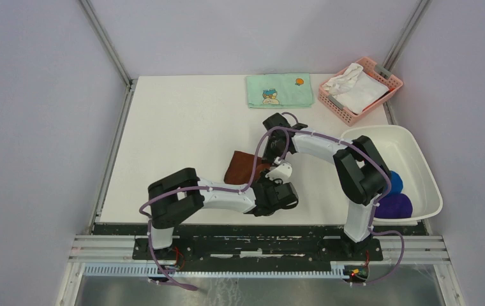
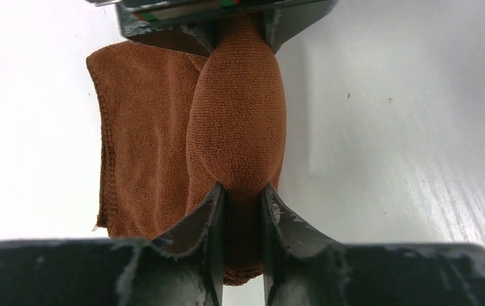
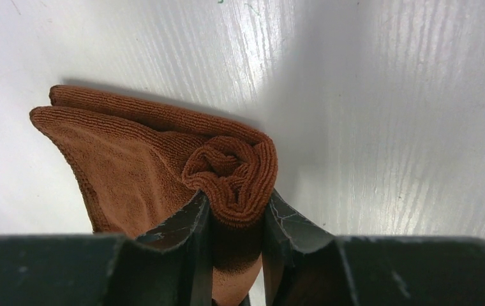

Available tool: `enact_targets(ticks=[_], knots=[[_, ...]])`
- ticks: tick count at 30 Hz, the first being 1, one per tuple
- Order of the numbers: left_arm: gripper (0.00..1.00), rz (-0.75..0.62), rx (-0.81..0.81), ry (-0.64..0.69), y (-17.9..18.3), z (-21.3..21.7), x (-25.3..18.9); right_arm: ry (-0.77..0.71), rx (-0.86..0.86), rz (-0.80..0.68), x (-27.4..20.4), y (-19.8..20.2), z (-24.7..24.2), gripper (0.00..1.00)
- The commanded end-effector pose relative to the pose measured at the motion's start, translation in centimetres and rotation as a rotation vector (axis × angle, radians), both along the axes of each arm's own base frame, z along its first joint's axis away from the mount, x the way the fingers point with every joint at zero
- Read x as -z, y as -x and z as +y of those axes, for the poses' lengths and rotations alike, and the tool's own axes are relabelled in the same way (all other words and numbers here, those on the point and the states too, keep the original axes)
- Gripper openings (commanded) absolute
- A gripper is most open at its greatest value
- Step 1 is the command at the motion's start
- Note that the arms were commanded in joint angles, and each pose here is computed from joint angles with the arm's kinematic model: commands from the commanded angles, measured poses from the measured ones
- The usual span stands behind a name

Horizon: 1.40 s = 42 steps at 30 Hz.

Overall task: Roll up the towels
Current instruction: Roll the towel at the center of the board.

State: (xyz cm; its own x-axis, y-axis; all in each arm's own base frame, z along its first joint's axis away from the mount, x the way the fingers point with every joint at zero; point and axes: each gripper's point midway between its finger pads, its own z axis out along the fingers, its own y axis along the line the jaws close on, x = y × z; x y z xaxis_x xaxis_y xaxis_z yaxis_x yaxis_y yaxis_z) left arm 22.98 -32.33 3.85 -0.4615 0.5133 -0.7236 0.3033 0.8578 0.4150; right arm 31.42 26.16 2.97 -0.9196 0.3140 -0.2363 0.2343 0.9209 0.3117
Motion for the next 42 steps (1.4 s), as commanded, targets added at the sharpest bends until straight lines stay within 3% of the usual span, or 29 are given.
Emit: enact_targets(ticks=[1,7,13,23,29,34,38,42], knots=[[0.22,0.096,-0.038,0.156,0.4,0.5,-0.1,-0.062,-0.051,-0.055,-1.7,0.0,0.8,0.33],[0.04,0.252,-0.035,0.432,0.4,1.2,-1.0,-0.165,-0.088,-0.139,-4.3,-1.0,1.4,0.51],[0.03,0.442,-0.065,0.749,0.2,2.9,-0.4,-0.325,-0.100,-0.216,-6.5,-1.9,2.3,0.72],[0.03,0.621,-0.103,1.050,-0.2,4.1,0.2,-0.489,-0.064,-0.175,-4.0,-1.8,4.2,0.79],[0.03,0.759,-0.126,1.127,-0.4,4.1,1.6,-0.486,-0.041,-0.133,-0.7,-2.2,4.7,0.76],[0.04,0.813,-0.157,1.125,-0.3,4.3,2.2,-0.407,-0.015,-0.087,2.4,-1.7,3.6,0.65],[0.14,0.799,-0.180,1.084,-0.4,4.9,2.3,-0.269,0.007,-0.033,3.8,-1.0,1.6,0.49],[0.36,0.694,-0.192,0.992,-1.0,6.0,1.0,-0.133,0.013,-0.014,3.0,-0.7,0.0,0.36]])
